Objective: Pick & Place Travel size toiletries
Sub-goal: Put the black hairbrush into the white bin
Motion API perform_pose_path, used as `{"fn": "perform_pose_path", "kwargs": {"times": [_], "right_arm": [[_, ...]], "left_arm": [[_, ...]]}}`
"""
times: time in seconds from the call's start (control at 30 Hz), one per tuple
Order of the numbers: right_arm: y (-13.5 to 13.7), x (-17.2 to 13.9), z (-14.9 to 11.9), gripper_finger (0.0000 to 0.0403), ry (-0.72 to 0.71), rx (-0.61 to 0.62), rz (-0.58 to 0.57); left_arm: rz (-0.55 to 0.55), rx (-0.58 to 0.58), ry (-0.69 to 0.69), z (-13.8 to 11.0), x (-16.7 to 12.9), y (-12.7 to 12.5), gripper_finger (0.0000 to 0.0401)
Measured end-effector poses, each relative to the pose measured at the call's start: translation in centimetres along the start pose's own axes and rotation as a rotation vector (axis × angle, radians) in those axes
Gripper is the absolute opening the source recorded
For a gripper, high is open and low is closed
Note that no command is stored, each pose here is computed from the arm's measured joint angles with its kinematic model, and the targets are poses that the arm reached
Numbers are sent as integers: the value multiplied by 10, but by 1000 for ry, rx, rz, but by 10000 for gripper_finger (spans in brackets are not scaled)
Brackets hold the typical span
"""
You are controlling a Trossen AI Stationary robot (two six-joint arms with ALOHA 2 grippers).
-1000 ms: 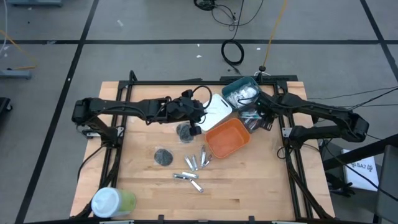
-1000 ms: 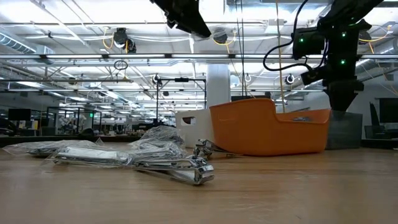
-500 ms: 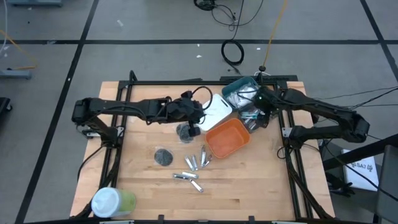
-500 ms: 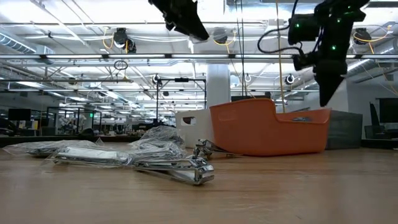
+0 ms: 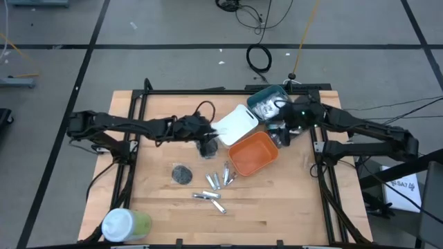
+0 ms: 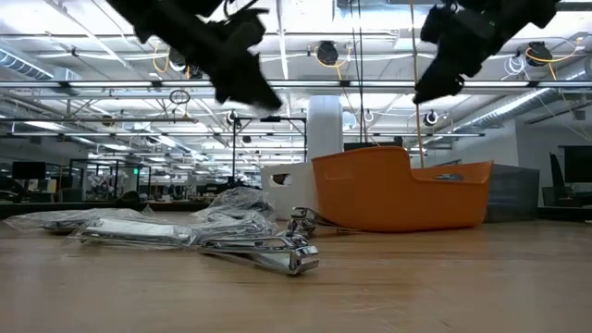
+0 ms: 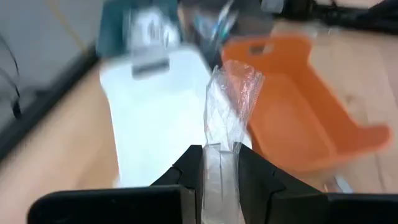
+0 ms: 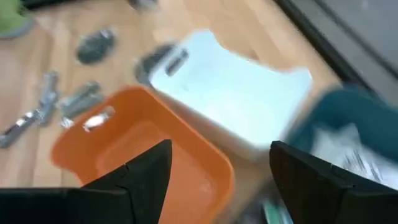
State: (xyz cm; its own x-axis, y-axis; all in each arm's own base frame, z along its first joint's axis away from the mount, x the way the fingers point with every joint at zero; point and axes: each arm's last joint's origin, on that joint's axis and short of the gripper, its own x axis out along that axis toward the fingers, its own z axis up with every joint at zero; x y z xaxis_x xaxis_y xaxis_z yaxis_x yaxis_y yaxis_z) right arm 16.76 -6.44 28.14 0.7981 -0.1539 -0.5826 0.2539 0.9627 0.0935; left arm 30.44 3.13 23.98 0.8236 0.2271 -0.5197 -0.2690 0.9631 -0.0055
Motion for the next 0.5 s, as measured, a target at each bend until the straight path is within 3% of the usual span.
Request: {"fn": "perform_pose_path", "kwargs": {"times": [0.1, 0.3, 0.5], "right_arm": [[9, 8, -2, 256, -75, -47, 41], [18, 29, -8, 256, -167, -118, 90], [25, 42, -12, 256, -224, -182, 120]], "left_arm": [[50, -112, 125, -22, -13, -2, 63], [392, -436, 382, -62, -43, 3, 63], [441, -545, 564, -88, -49, 3, 63]]}}
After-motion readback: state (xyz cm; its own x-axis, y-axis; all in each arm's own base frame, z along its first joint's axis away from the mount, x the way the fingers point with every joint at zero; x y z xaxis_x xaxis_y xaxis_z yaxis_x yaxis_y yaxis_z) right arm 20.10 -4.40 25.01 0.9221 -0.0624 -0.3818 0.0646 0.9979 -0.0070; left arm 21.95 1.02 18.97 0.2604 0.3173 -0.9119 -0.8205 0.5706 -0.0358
